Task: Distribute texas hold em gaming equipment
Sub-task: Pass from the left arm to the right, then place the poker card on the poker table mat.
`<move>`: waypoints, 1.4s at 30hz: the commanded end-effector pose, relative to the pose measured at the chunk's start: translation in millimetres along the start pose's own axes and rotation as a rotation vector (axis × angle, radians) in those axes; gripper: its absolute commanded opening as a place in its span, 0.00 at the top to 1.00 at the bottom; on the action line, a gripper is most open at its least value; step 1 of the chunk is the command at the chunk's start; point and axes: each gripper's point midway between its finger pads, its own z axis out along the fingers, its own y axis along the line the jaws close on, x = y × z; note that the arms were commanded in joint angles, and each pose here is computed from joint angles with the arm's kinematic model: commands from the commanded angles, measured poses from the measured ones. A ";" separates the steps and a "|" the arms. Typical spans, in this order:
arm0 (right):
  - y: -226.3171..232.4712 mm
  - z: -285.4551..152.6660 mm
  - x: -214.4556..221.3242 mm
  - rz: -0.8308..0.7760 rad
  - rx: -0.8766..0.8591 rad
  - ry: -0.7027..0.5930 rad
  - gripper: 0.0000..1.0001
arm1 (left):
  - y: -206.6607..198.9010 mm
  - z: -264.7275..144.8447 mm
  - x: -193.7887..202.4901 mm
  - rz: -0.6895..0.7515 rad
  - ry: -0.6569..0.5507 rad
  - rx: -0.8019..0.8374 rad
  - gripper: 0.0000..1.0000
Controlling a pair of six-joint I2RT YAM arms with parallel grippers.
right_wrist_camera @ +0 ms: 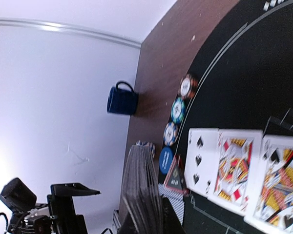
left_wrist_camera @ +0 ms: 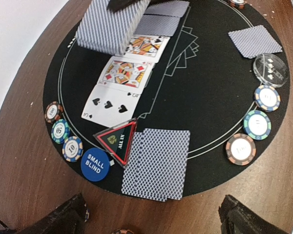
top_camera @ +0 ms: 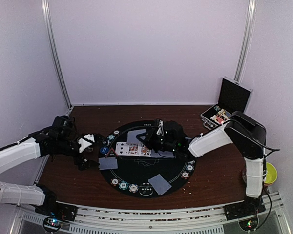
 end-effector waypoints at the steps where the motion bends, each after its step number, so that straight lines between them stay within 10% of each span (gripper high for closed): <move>1: -11.9 -16.9 -55.5 -0.066 0.081 -0.092 1.00 | 31.1 -5.0 -2.0 -0.069 -0.036 -0.076 0.02; 24: -106.9 38.1 -141.0 -0.078 0.324 -0.063 0.99 | 118.7 -24.7 31.5 -0.271 -0.008 -0.406 0.02; 42: -101.0 -14.3 -193.5 -0.327 0.722 -0.171 0.11 | 136.0 -30.5 43.0 -0.325 0.027 -0.465 0.02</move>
